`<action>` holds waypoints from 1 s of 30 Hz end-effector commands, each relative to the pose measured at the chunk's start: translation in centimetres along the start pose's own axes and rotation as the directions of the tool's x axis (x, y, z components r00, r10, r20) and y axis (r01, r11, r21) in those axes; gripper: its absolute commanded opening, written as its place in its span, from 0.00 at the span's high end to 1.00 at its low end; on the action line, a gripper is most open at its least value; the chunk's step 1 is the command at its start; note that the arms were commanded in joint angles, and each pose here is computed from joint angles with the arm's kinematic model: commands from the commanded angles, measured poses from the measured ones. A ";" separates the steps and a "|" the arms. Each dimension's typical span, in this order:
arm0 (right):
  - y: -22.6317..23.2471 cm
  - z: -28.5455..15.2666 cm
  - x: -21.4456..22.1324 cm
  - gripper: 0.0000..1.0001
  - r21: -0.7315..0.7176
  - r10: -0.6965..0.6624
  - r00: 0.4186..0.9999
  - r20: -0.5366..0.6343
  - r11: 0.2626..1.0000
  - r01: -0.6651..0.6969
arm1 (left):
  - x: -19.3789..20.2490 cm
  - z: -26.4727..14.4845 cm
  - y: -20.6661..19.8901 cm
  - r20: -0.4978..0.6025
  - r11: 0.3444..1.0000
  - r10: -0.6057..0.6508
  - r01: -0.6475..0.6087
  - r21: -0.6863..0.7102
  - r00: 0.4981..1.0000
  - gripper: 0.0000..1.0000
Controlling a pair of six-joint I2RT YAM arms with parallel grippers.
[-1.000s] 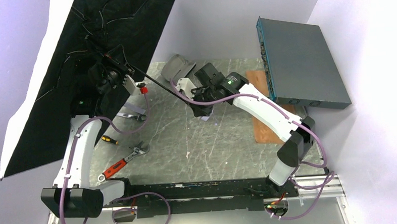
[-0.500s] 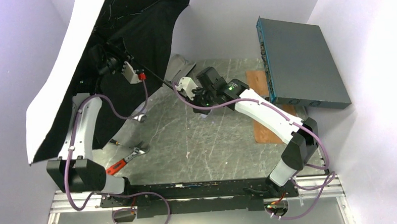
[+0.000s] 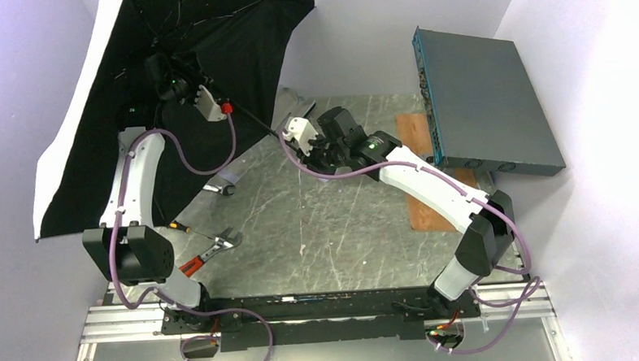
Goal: Open the umbrella
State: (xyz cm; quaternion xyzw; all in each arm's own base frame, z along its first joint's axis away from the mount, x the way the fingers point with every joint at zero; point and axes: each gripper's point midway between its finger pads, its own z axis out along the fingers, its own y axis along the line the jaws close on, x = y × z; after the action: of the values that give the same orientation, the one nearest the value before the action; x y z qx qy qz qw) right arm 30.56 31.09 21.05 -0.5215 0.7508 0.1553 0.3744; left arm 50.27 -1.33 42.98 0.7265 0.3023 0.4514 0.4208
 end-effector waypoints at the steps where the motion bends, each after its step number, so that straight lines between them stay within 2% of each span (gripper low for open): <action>1: 6.8 -8.3 15.7 1.00 -0.256 -0.067 0.822 -0.566 0.962 -0.098 | 21.5 -18.6 5.8 -0.810 0.942 0.297 -0.293 0.163 0.506 0.78; 8: 7.5 -8.7 17.3 1.00 -0.283 -0.079 0.781 -0.619 0.951 -0.128 | 22.7 -19.7 5.7 -0.821 0.938 0.304 -0.301 0.170 0.483 0.78; 11: 7.5 -8.3 16.5 1.00 -0.295 -0.079 0.802 -0.592 0.947 -0.125 | 21.8 -19.5 6.2 -0.808 0.932 0.302 -0.336 0.138 0.506 0.78; 15: 6.3 -6.7 12.7 1.00 -0.274 -0.064 0.880 -0.471 0.959 -0.077 | 18.5 -17.7 7.3 -0.747 0.925 0.273 -0.378 0.032 0.606 0.74; 19: 5.4 -5.2 7.7 1.00 -0.273 -0.027 0.944 -0.328 0.960 -0.068 | 13.3 -14.6 8.9 -0.622 0.898 0.295 -0.432 -0.077 0.725 0.74; 22: 4.9 -4.4 3.9 1.00 -0.282 0.001 0.976 -0.218 0.957 -0.064 | 9.5 -12.1 9.9 -0.545 0.877 0.306 -0.454 -0.157 0.780 0.73; 25: 4.6 -3.9 1.1 1.00 -0.284 0.024 0.993 -0.117 0.957 -0.057 | 6.3 -10.6 10.7 -0.483 0.862 0.315 -0.459 -0.216 0.817 0.62; 30: 3.9 -3.6 -3.0 1.00 -0.264 0.061 0.996 0.058 0.963 -0.044 | 2.7 -10.2 9.6 -0.369 0.881 0.299 -0.403 -0.249 0.880 0.47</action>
State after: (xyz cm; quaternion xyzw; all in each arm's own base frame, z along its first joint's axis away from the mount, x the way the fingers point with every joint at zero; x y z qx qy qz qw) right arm 28.83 32.99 24.97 -0.5361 0.7254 0.2400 0.3589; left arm 46.75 -1.52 48.04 0.6641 0.2306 0.5404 0.4623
